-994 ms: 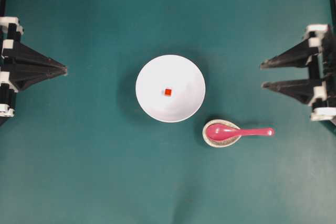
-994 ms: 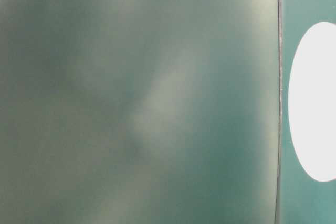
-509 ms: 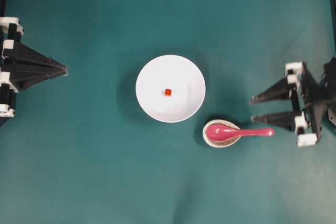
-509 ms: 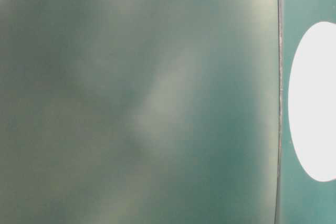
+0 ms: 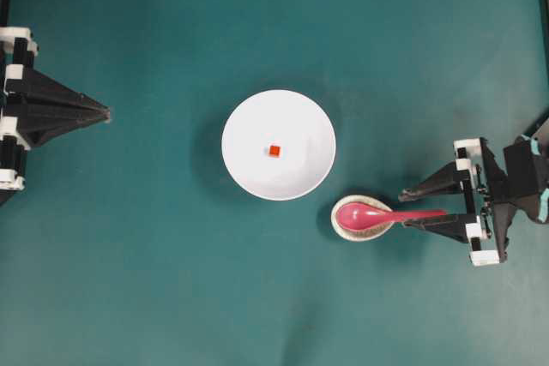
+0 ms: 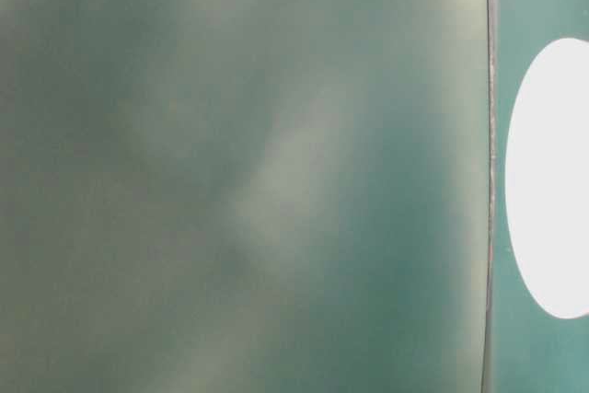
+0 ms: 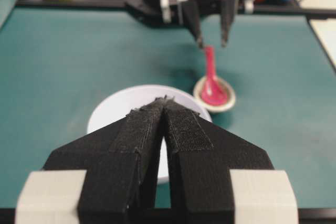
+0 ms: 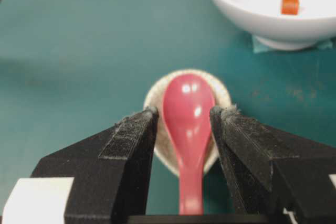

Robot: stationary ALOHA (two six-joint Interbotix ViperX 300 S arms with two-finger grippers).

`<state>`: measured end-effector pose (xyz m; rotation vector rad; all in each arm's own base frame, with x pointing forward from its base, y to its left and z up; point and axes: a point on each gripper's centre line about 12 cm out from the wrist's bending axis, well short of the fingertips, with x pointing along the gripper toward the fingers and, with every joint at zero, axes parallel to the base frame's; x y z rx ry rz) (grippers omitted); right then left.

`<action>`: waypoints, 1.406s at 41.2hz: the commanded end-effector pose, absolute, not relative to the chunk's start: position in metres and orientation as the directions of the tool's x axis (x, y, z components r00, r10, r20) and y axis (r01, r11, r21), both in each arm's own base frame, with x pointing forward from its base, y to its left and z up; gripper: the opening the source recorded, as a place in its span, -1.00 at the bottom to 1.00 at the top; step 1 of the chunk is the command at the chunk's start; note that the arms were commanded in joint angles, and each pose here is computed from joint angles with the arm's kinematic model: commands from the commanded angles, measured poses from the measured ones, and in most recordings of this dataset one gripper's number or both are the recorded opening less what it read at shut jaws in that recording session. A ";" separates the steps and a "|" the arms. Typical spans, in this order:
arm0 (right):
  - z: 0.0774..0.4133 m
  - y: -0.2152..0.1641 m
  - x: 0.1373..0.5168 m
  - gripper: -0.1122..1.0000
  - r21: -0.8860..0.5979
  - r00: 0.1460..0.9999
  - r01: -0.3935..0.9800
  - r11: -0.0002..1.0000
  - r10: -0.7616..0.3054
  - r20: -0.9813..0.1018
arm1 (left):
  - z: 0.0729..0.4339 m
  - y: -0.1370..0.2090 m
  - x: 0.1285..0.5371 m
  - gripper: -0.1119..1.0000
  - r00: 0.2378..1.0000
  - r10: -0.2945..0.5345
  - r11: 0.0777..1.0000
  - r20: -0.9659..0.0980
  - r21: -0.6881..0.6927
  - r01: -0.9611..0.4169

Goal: Grip the spoon and scoop the red block from the bowl with right arm.
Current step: 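Move the right gripper to the pink spoon handle and close on it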

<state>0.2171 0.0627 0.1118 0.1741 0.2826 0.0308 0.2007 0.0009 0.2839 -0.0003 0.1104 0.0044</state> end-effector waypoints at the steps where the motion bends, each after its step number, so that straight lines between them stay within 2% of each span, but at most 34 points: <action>1: 0.111 0.066 0.220 0.12 0.172 0.962 -0.012 0.985 0.058 -0.268 | 0.294 0.002 0.204 -0.80 0.996 0.007 1.000 -0.087 0.003 -0.007; 22: 0.089 0.071 0.220 0.12 0.124 0.938 -0.018 0.992 0.060 -0.341 | 0.293 0.002 0.203 -0.80 0.995 0.007 1.000 -0.098 0.003 -0.007; 34: 0.076 0.072 0.218 0.12 0.150 0.921 0.004 0.989 0.055 -0.387 | 0.294 0.002 0.203 -0.80 0.996 0.007 1.000 -0.093 0.003 -0.007; 58: 0.075 0.069 0.220 0.11 0.172 0.920 0.047 0.984 0.024 -0.391 | 0.294 0.002 0.203 -0.80 0.996 0.007 1.000 -0.093 -0.006 -0.008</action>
